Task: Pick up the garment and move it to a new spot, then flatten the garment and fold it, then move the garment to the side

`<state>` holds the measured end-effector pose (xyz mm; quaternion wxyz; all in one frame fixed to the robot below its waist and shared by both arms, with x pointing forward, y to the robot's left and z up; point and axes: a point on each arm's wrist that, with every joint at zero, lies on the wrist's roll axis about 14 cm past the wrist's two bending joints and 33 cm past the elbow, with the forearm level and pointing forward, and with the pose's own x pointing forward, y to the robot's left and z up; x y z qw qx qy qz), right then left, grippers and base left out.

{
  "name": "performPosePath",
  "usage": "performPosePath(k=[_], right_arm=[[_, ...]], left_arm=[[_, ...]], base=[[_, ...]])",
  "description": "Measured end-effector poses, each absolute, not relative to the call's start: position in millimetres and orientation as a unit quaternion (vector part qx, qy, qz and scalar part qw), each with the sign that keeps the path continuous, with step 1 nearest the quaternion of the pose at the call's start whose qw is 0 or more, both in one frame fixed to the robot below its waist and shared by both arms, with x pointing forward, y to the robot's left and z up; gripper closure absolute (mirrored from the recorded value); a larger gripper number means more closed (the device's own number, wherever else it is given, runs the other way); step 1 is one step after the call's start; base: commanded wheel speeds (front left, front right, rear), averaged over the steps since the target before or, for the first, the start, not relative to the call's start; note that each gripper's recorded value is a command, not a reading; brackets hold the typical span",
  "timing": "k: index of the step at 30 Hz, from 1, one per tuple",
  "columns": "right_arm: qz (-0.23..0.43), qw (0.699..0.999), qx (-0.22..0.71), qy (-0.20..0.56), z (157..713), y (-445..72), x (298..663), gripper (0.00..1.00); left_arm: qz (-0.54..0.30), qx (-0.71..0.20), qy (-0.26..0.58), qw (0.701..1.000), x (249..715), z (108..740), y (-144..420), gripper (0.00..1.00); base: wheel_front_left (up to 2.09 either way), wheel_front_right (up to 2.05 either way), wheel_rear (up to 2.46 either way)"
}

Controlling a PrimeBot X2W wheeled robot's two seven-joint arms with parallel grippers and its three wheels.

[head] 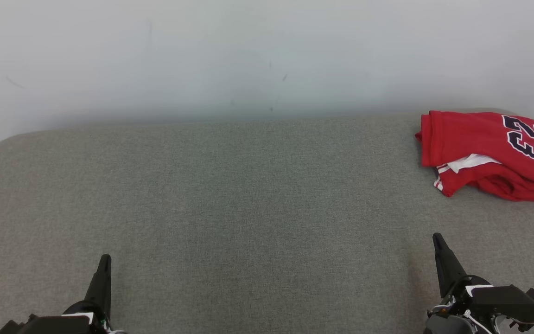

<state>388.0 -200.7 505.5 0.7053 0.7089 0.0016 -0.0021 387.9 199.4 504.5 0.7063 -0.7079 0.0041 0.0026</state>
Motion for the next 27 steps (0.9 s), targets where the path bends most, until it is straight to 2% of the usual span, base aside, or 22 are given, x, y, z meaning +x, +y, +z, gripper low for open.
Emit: performPosePath(k=[27], right_arm=[[-0.002,0.706,0.708,0.001,505.5,-200.7,388.0,1.00]], left_arm=[[0.003,-0.708,0.004,0.706,387.9,504.5,199.5,1.00]], base=[[0.00,0.00,0.00]])
